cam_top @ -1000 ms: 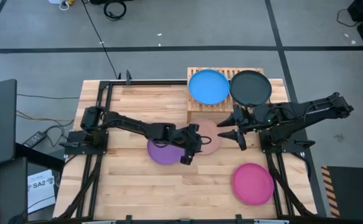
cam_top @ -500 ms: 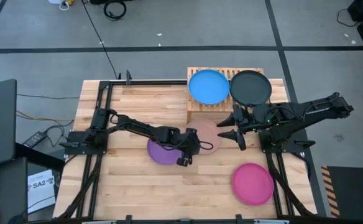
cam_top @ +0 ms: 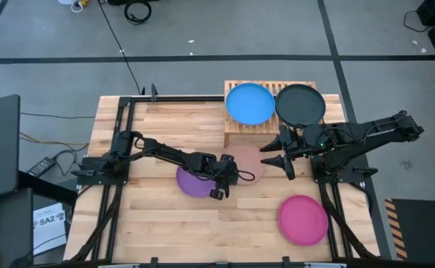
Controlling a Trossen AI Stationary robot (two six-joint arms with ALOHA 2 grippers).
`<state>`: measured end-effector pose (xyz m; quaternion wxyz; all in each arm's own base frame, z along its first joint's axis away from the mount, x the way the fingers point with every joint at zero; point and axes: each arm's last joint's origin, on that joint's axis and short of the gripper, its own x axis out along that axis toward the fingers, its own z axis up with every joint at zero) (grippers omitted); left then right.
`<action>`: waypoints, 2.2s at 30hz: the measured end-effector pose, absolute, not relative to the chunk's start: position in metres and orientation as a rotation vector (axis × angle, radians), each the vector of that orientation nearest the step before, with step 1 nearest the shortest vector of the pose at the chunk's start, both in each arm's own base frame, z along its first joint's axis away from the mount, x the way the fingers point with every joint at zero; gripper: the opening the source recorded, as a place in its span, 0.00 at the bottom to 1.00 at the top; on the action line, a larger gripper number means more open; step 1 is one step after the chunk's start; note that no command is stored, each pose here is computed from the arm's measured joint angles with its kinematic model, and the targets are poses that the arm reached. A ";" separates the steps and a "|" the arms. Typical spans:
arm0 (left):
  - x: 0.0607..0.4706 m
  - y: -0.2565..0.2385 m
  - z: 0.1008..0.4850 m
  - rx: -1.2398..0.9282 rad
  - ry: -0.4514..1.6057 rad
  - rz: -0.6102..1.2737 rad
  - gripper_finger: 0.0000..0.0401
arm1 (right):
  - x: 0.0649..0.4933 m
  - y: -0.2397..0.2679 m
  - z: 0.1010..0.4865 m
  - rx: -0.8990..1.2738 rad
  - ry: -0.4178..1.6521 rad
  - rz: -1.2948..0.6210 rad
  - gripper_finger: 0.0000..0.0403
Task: Place and stack plates onto a shelf
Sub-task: Stack the light orange plate on top of the blue plate on the shelf
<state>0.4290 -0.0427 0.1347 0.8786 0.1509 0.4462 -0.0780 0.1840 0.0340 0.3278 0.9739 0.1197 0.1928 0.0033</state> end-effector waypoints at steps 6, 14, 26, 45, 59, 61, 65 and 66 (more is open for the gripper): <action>0.429 -0.042 0.135 0.323 0.929 -0.145 0.17 | 0.184 0.034 0.328 0.241 0.391 0.006 0.51; 0.433 -0.043 0.138 0.327 0.885 -0.147 0.08 | 0.184 0.034 0.328 0.241 0.391 0.006 0.51; 0.431 -0.047 0.148 0.311 0.866 -0.157 0.07 | 0.184 0.034 0.328 0.241 0.392 0.006 0.51; 0.404 -0.049 0.222 0.268 0.781 -0.204 0.07 | 0.182 0.034 0.328 0.243 0.399 0.007 0.51; 0.363 -0.048 0.293 0.140 0.686 -0.264 0.07 | 0.178 0.033 0.330 0.245 0.390 0.008 0.51; 0.356 -0.047 0.304 0.139 0.656 -0.263 0.07 | 0.178 0.033 0.330 0.245 0.388 0.009 0.51; 0.341 -0.042 0.327 0.139 0.590 -0.253 0.07 | 0.178 0.033 0.330 0.245 0.388 0.009 0.51; 0.338 -0.042 0.332 0.139 0.574 -0.249 0.07 | 0.178 0.033 0.330 0.245 0.388 0.009 0.51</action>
